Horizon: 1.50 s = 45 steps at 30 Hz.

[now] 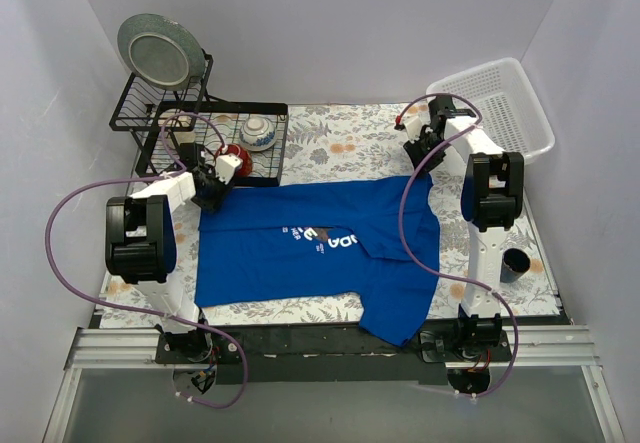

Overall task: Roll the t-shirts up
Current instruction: Fold the T-shirt at the center of the board.

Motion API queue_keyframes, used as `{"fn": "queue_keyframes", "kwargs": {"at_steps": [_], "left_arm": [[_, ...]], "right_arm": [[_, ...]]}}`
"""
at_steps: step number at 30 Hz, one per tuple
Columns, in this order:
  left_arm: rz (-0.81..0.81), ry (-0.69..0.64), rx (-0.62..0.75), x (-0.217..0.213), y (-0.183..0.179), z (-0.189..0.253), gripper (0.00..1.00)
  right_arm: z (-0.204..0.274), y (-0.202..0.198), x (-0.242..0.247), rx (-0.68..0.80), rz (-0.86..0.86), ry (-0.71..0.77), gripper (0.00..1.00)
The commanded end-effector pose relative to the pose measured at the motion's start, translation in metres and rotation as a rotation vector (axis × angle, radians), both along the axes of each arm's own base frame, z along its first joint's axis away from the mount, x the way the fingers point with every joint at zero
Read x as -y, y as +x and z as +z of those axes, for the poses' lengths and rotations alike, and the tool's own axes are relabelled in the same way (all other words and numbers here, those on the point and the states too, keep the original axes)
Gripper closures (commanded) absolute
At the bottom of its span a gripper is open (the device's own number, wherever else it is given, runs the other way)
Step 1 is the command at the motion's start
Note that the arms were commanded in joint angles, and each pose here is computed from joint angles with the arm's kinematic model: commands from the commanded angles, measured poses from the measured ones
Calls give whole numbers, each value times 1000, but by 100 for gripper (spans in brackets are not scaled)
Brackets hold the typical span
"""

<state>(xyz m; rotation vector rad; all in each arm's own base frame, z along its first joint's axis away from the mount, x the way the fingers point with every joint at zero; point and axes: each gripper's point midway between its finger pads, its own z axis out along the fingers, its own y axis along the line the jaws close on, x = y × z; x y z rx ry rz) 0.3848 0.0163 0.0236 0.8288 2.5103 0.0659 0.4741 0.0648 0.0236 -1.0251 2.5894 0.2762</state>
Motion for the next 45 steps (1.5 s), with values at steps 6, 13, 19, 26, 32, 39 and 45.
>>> {"fn": "queue_keyframes", "kwargs": {"at_steps": [6,13,19,26,32,39,45], "left_arm": [[62,-1,-60,-9,-14,0,63],[71,-23,-54,-5,-19,5,63],[83,-16,-56,-7,-25,2,62],[97,-9,-42,-9,-21,2,62],[123,40,-2,-19,-12,6,61],[150,99,41,-31,-3,14,61],[100,39,96,-18,2,37,54]], "right_arm": [[25,7,2,62,-7,-6,72],[40,-11,-12,82,63,-15,68],[23,-26,-13,47,133,-66,72],[-5,-12,2,46,160,-201,75],[-9,23,8,119,154,-282,76],[-5,41,-7,174,183,-263,76],[21,50,-15,246,188,-244,73]]}}
